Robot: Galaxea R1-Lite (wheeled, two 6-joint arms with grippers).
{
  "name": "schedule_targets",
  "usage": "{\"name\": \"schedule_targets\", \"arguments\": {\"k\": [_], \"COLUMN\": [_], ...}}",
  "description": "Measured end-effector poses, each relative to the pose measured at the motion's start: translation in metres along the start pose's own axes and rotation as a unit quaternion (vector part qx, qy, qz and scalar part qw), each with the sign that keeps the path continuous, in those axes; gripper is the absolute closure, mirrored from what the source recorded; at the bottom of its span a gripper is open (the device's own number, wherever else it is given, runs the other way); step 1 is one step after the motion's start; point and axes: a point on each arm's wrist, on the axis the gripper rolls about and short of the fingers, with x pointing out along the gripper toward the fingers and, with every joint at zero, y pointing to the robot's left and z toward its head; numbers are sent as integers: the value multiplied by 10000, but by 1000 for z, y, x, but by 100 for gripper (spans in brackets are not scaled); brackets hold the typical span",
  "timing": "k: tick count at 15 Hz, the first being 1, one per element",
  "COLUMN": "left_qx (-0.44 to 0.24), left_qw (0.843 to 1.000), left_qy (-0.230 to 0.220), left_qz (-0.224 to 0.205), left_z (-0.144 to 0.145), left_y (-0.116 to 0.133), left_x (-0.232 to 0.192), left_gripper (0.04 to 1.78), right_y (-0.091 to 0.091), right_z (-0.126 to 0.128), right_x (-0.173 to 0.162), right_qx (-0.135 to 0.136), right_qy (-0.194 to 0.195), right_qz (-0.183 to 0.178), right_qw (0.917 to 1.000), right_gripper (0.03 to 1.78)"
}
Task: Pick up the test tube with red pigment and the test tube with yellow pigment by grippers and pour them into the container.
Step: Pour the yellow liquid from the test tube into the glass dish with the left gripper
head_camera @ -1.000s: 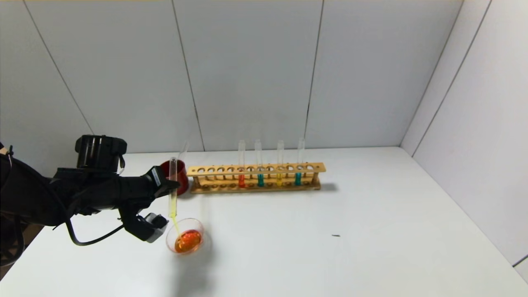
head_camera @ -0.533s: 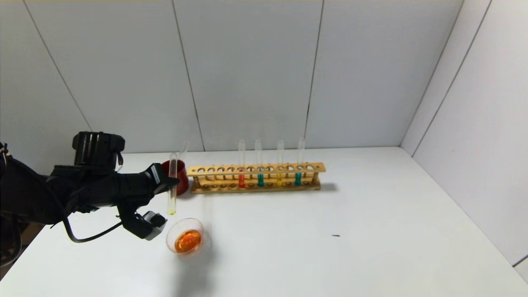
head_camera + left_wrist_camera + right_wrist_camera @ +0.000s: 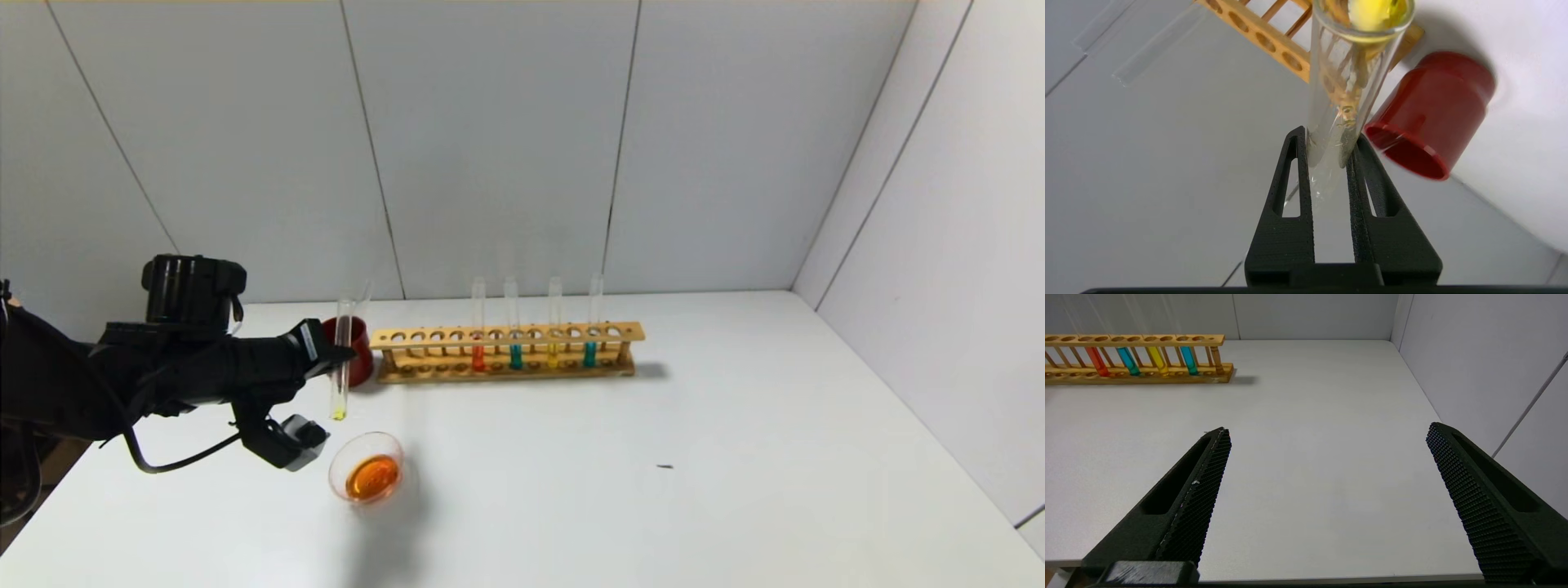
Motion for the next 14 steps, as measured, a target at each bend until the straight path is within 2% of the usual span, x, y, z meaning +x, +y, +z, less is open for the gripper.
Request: {"name": "schedule_targets", "arguments": {"k": [2, 14], "left_qx": [315, 848], "left_qw": [9994, 9954], "left_qy": [104, 370], "left_qz": [41, 265], "left_z": [-6, -5], "left_y": [5, 26], "left_x": [0, -8], "left_gripper": [152, 152], "right_y": [0, 0], "right_z": [0, 0], "right_x": [0, 0], "right_qx": [0, 0], "right_qy": [0, 2], "right_qz": [0, 0], "right_qw": [10000, 10000], "right_gripper": [6, 6]}}
